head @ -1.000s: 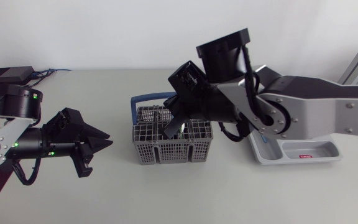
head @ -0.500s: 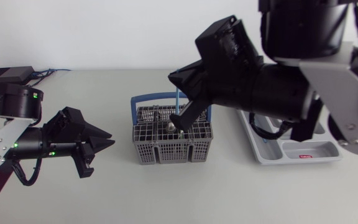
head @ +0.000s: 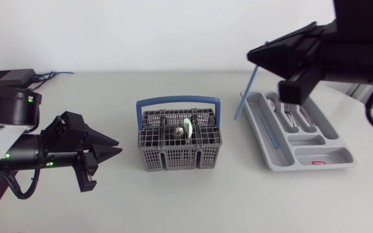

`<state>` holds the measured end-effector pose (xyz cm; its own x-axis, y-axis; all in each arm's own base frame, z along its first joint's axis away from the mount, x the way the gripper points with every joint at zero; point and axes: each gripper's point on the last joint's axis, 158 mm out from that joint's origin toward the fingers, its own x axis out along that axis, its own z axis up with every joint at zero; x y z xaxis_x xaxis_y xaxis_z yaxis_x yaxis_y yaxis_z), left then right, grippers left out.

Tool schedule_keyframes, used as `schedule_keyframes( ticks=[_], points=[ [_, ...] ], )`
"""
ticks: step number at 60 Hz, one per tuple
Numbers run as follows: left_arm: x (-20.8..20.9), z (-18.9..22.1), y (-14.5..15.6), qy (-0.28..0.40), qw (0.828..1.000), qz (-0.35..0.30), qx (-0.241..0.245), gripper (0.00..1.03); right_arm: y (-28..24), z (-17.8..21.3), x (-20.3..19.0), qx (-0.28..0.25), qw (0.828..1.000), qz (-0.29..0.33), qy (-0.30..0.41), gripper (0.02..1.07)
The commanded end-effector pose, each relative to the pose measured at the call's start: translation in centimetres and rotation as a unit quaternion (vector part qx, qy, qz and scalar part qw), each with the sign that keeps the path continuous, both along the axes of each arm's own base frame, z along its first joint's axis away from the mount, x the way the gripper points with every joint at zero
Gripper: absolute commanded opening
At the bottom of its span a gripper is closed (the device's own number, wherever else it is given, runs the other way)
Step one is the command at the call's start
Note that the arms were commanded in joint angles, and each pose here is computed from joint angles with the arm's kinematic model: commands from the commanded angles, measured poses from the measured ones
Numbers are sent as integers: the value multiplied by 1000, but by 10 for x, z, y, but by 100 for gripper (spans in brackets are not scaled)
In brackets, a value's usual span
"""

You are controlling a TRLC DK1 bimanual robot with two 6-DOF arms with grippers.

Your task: Unload the cutlery basket into the drawer organizer.

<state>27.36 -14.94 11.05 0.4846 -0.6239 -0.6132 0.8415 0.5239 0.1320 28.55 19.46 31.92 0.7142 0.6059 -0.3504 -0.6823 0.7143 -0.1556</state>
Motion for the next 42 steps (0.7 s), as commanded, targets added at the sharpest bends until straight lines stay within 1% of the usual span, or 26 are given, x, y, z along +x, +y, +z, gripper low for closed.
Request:
schedule_keyframes(
  ticks=[1, 10, 18, 24, 27, 38, 42],
  points=[
    [-5, 4, -6, 6, 1000, -3, -6, 44, -36, -5, 16, 1, 999, -41, 24, 8],
    [-7, 9, -12, 6, 1000, -11, 1, 44, -89, -46, 46, -15, 992, -89, 91, 8],
    [-7, 18, -18, 6, 1000, -17, 1, 44, -119, -78, 70, -23, 983, -118, 137, 8],
    [-7, 22, -20, 10, 1000, -20, 1, 44, -133, -98, 87, -24, 976, -135, 171, 8],
    [-8, 25, -23, 12, 1000, -22, 0, 44, -141, -116, 99, -25, 968, -147, 200, 8],
    [-7, 26, -27, 24, 999, -27, 2, 44, -156, -158, 128, -32, 949, -164, 269, 8],
    [-5, 25, -28, 29, 999, -28, 3, 44, -161, -170, 136, -37, 943, -171, 282, 8]
  ],
)
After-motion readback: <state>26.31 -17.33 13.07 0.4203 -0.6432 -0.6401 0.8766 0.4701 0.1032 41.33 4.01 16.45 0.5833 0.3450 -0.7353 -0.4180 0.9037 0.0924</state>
